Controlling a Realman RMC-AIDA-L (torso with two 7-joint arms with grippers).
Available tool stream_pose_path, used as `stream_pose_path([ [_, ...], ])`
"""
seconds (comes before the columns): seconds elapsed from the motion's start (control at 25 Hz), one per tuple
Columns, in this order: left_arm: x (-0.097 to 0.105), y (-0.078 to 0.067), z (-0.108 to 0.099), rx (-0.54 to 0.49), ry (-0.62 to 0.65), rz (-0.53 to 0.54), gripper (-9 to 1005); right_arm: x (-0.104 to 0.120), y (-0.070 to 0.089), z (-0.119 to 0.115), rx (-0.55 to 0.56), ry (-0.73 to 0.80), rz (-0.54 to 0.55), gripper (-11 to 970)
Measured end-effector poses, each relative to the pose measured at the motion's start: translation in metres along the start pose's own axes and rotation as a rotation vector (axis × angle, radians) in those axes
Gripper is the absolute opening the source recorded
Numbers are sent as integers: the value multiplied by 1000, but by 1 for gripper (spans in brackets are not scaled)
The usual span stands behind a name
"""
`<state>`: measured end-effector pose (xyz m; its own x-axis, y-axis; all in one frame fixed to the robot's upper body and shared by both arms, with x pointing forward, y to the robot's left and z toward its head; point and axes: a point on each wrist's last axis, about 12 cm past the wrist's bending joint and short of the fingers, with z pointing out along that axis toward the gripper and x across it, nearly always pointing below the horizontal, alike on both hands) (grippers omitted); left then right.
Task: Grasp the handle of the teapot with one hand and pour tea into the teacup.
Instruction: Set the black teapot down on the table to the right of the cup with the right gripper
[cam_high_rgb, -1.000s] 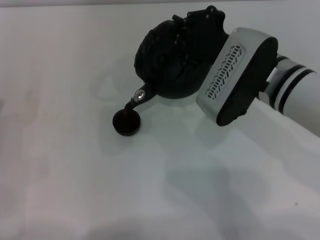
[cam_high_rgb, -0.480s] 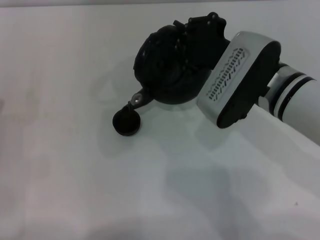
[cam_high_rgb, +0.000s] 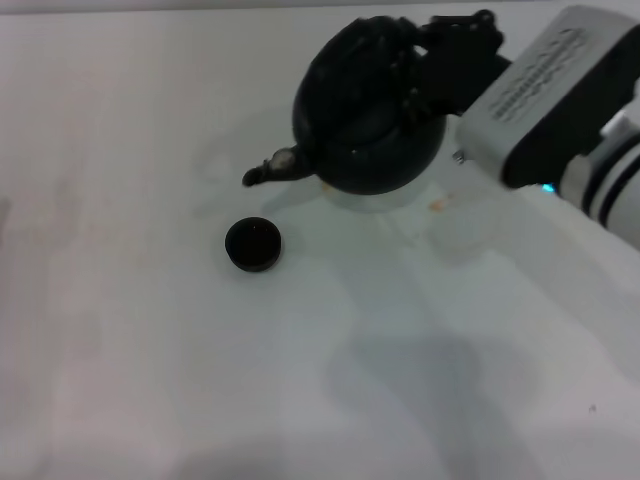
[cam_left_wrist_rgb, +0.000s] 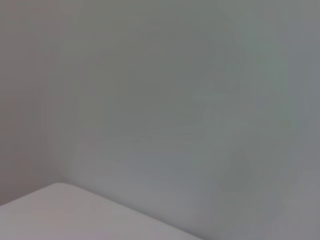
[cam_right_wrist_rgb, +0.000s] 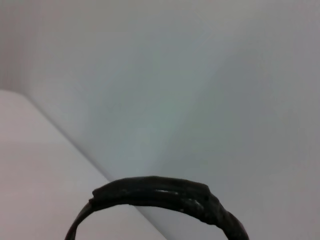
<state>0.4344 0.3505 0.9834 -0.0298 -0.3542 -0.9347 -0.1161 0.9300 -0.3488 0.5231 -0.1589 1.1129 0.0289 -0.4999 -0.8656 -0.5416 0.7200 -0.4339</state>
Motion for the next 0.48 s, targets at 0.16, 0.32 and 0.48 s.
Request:
stream_pose_path([
  [0.16,0,0,0,4,2,3,888,10,-9,-8,26,20,101,112],
  [0.32,0,0,0,2,-1,3,888,19,-19,-18,33,22,226,112],
  [0.48,-1,0,1,2,-3,3,887,37,-34,-30,46,25,355,112],
])
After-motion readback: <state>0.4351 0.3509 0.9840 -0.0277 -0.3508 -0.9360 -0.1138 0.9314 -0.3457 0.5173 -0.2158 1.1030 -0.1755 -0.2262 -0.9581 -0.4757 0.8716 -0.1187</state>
